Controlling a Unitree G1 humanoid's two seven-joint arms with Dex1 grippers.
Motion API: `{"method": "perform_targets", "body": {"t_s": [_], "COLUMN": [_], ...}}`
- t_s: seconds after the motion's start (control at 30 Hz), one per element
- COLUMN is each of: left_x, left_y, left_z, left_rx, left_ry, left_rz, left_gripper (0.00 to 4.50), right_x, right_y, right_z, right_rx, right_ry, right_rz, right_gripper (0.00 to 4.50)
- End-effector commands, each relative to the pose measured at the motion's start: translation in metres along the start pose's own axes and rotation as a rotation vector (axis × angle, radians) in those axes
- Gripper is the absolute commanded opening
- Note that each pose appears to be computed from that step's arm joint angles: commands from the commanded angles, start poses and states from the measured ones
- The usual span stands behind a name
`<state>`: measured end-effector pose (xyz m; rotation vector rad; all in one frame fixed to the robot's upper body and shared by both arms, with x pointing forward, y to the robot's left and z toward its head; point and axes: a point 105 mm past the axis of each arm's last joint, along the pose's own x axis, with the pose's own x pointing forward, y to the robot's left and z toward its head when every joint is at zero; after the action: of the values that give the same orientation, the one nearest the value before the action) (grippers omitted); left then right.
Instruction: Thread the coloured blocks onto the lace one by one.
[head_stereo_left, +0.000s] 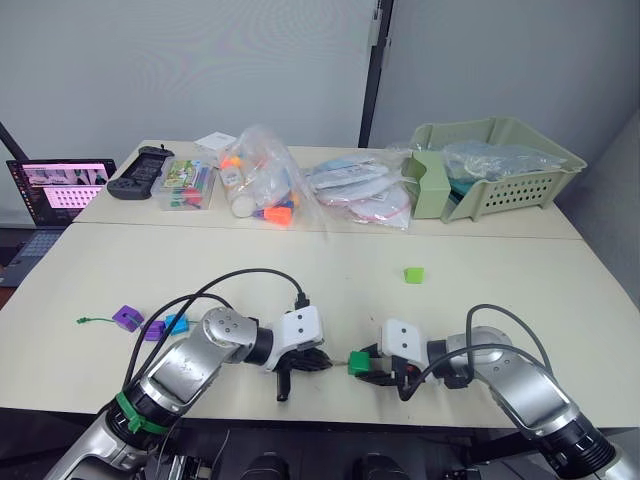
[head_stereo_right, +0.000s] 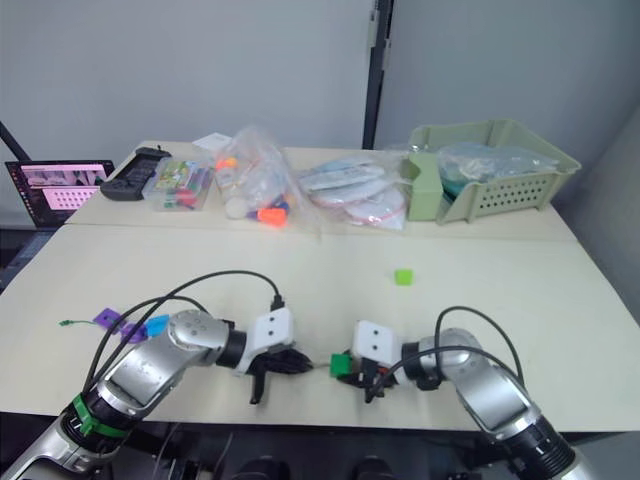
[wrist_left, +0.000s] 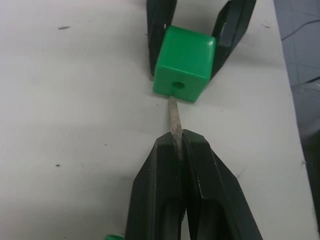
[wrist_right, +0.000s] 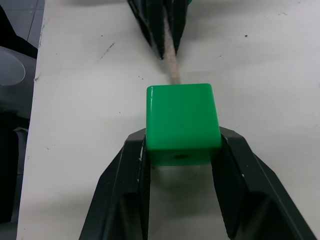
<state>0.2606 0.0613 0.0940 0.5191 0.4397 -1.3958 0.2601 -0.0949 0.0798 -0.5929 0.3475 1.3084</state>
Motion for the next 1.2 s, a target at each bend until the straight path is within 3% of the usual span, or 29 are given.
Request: {"method": "perform_targets", "body": {"t_s": [0.03,0.33,0.7,0.93,1.2], "left_x": [0.003,0.002,-0.018,-0.018,-0.018], "left_y": [-0.01,-0.013,-0.013,0.001,0.011], "left_z": [0.022,0.025,0.025,0.013,0.011], "left_rx": [0.047,-0.021,-0.108,-0.096,-0.131], "left_ry": [-0.054,-0.041,-0.011,0.035,-0.011], "left_rz": [-0.055,-0.059,-0.21,-0.151,-0.117], "left_gripper": [0.0,0.0,0.0,0.0,0.0], "right_x": [0.006,0.006,0.008,0.009,0.007], "right_y": [0.005,0.012,0.012,0.014,0.014], "right_z": [-0.013,-0.015,-0.014,-0.014,-0.016], "right_rx": [0.028,0.029,0.027,0.033,0.036], "right_ry": [0.057,0.064,0.062,0.06,0.065], "right_rz": [0.01,0.023,0.027,0.02,0.014], "right_gripper": [1.18,1.18,1.18,1.18,1.18]}}
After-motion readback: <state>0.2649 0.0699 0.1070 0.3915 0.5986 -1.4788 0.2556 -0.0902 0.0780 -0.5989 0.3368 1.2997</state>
